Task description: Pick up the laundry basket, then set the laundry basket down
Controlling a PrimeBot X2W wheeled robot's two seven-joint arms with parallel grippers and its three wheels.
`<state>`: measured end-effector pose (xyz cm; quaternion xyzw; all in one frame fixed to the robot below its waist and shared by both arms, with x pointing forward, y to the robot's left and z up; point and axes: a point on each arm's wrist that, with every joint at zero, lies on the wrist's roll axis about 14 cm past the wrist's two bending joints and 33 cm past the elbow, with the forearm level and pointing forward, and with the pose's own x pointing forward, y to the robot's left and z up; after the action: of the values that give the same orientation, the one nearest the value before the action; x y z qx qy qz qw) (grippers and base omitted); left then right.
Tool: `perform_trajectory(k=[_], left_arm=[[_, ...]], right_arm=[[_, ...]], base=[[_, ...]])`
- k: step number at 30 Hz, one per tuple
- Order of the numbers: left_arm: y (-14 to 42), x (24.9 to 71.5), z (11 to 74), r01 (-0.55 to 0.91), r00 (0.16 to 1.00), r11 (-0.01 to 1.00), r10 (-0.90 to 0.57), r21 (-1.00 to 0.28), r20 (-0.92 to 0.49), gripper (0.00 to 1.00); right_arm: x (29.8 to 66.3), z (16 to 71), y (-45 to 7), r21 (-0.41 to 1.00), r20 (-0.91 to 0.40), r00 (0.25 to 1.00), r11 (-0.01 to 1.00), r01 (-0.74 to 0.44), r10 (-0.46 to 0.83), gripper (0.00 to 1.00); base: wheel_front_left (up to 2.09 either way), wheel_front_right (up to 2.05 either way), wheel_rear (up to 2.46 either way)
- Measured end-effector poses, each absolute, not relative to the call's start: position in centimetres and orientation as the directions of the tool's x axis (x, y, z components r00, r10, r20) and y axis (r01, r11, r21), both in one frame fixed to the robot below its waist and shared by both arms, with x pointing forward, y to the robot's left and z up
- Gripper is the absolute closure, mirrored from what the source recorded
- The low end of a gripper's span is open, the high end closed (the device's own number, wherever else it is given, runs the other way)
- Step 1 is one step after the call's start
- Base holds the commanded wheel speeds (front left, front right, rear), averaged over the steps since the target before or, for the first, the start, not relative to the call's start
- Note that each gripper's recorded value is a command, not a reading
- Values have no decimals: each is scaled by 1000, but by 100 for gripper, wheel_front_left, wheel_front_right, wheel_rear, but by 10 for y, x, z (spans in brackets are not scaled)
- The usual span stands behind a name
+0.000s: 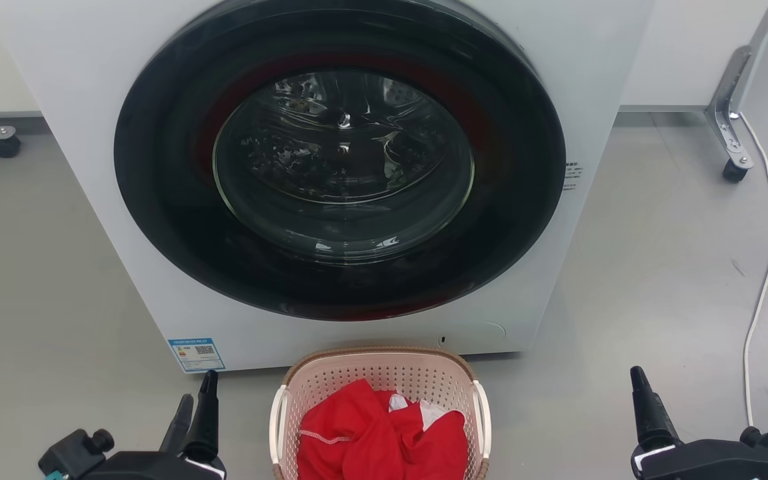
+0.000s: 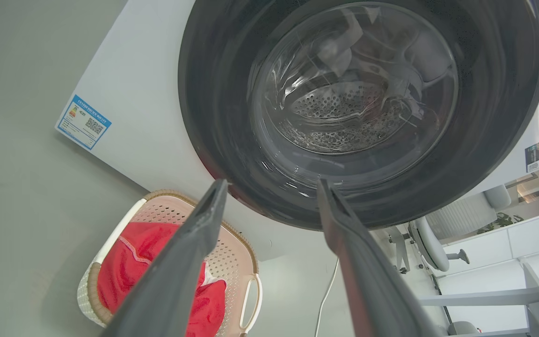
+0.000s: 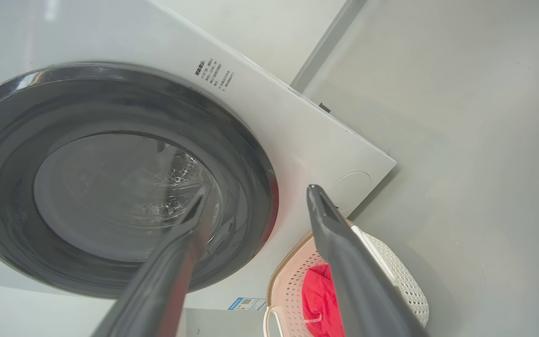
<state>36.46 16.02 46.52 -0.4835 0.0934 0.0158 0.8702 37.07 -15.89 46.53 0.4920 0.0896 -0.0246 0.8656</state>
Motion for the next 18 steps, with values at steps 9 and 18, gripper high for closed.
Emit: perform_trajectory(k=[9,18], left_arm=[[157,364,471,-55,985,717,-75,-695,-155,0],[157,365,478,-14,990,835,-65,-550,-124,0]], right_arm=[[371,468,-152,757,-171,984,645,100,47,0],[371,473,-147,652,-143,989,756,58,47,0]], base=[[0,0,0],[0,0,0]])
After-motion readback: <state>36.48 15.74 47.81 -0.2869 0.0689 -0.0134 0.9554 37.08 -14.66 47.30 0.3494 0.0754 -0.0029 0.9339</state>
